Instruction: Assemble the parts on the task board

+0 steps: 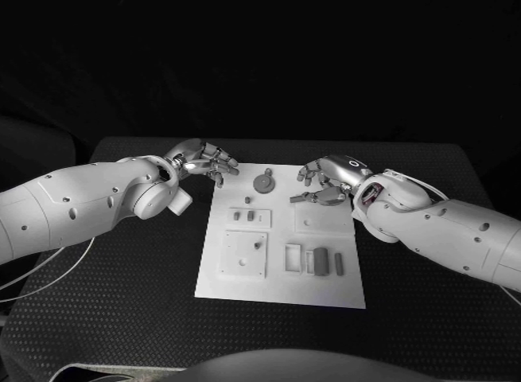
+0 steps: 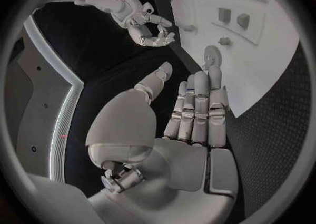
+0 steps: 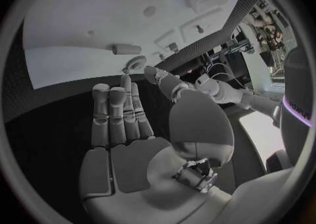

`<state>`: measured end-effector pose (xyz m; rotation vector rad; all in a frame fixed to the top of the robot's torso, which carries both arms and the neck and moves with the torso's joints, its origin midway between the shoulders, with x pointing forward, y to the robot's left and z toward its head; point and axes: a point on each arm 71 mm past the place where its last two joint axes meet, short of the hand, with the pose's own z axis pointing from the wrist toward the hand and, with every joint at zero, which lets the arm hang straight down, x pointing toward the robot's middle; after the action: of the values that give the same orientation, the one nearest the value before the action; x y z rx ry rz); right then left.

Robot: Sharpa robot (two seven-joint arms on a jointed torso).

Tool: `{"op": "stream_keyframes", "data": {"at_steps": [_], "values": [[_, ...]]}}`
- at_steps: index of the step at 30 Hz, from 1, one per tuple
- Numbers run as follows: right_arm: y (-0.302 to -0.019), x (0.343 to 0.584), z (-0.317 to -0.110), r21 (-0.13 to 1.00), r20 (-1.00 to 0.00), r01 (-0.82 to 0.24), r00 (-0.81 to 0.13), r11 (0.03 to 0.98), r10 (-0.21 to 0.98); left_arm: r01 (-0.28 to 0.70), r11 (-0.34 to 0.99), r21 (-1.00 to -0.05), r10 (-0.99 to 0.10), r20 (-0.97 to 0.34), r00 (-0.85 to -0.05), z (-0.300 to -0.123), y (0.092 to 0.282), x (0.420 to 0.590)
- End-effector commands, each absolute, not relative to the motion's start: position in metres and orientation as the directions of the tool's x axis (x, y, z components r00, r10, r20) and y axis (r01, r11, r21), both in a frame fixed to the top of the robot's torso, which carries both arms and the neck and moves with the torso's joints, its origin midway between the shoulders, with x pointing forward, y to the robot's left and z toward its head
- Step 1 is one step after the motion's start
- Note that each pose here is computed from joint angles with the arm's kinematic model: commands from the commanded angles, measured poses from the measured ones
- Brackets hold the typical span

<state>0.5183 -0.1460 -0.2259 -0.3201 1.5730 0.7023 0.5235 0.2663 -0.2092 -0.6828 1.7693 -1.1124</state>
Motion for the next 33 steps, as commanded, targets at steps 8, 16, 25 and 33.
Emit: {"op": "stream_keyframes", "data": {"at_steps": [8,16,25,33], "values": [[-0.126,0.520,-0.226,0.020,-0.994,-0.645,-0.098,0.764,-0.056,0.021,0.436,-0.900,-0.802,-0.399,-0.444,-0.209,0.265,0.524],[-0.117,0.521,-0.230,-0.099,-0.974,-0.645,-0.092,0.758,-0.205,0.017,0.437,-0.899,-0.802,-0.398,-0.445,-0.209,0.266,0.523],[-0.101,0.521,-0.228,-0.208,-0.952,-0.630,-0.044,0.748,-0.301,0.015,0.437,-0.899,-0.801,-0.397,-0.449,-0.209,0.265,0.523],[-0.089,0.522,-0.225,-0.219,-0.950,-0.639,-0.034,0.738,-0.311,0.014,0.437,-0.899,-0.800,-0.396,-0.450,-0.209,0.264,0.524]]}}
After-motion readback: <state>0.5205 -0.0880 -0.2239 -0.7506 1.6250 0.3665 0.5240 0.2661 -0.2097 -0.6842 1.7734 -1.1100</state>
